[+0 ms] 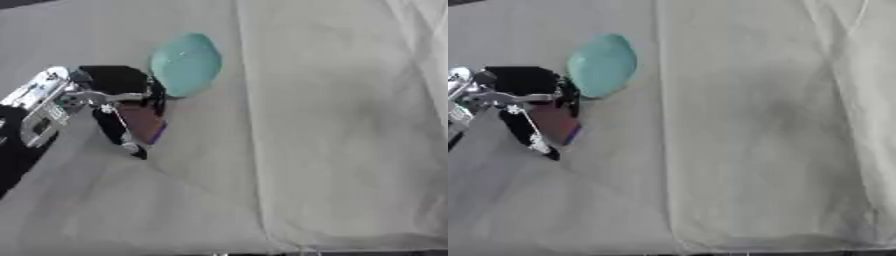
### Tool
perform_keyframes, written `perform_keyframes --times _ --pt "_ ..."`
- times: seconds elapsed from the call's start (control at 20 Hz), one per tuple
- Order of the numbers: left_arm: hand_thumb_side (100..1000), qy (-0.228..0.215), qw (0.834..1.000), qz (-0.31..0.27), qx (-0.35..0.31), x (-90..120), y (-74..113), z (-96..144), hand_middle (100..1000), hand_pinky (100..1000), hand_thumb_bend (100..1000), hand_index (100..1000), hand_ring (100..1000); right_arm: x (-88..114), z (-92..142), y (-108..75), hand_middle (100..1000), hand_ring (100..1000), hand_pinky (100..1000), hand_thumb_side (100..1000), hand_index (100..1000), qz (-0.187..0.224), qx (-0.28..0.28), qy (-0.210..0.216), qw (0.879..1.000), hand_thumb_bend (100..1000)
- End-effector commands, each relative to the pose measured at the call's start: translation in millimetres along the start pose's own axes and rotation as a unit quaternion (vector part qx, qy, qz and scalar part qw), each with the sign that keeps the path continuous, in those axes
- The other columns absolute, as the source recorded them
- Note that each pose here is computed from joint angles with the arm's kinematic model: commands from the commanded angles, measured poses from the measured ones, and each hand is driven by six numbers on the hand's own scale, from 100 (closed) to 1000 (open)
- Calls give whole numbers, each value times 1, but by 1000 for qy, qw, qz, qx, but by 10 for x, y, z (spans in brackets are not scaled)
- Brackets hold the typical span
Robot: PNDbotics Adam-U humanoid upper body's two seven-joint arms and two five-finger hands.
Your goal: Pick up objects on the table and place them in the box.
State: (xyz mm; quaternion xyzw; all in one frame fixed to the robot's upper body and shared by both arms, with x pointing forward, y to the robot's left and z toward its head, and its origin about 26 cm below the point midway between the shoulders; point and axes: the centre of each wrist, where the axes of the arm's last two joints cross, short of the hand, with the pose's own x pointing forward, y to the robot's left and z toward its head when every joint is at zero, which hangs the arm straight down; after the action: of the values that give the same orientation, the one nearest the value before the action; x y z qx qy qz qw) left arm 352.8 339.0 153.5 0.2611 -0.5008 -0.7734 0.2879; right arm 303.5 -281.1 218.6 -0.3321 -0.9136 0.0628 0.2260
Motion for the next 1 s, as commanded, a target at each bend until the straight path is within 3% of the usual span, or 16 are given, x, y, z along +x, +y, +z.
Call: perform_keyframes --times 0.05,0.2,0.25,0.3,0.35,0.4,0.45,0.5,0.6,1.0 --pt "402 14 1000 -23 2 -55 66 70 565 395 653 641 507 55 -85 -45 579 491 400 563 679 -1 -4 -19 1000 100" --pt "335 12 999 -32 2 -58 71 69 554 378 615 620 498 55 -88 -46 577 491 399 564 679 -3 -4 -19 1000 100" --pt "100 14 999 -39 3 -63 89 74 494 284 397 548 457 55 -88 -46 576 490 399 564 679 -3 -3 -19 1000 100" --pt "100 18 999 -47 6 -63 114 79 520 320 450 566 475 55 -87 -46 576 491 399 564 679 -4 -3 -19 1000 100" --pt "100 24 998 -58 13 -59 150 84 383 100 267 456 346 55 -86 -46 575 490 399 565 679 -5 -3 -19 1000 100" --pt "100 30 997 -74 26 -48 199 91 302 146 237 381 362 55 -86 -45 575 490 399 545 679 -5 -3 -19 1000 100" --pt "100 33 995 -88 38 -35 231 92 217 100 250 295 232 55 -86 -45 572 490 399 566 679 -6 -3 -19 1000 100" --pt "100 35 992 -108 52 -14 270 94 157 100 280 232 177 55 -86 -45 571 490 399 567 679 -6 -3 -19 1000 100" --pt "100 34 987 -137 80 21 288 82 111 100 344 193 100 54 -85 -46 568 489 398 568 679 -7 -4 -18 1000 100" --pt "100 15 973 -167 156 24 234 56 105 100 399 194 100 50 -81 -49 563 489 398 568 679 -10 -7 -15 1000 100"
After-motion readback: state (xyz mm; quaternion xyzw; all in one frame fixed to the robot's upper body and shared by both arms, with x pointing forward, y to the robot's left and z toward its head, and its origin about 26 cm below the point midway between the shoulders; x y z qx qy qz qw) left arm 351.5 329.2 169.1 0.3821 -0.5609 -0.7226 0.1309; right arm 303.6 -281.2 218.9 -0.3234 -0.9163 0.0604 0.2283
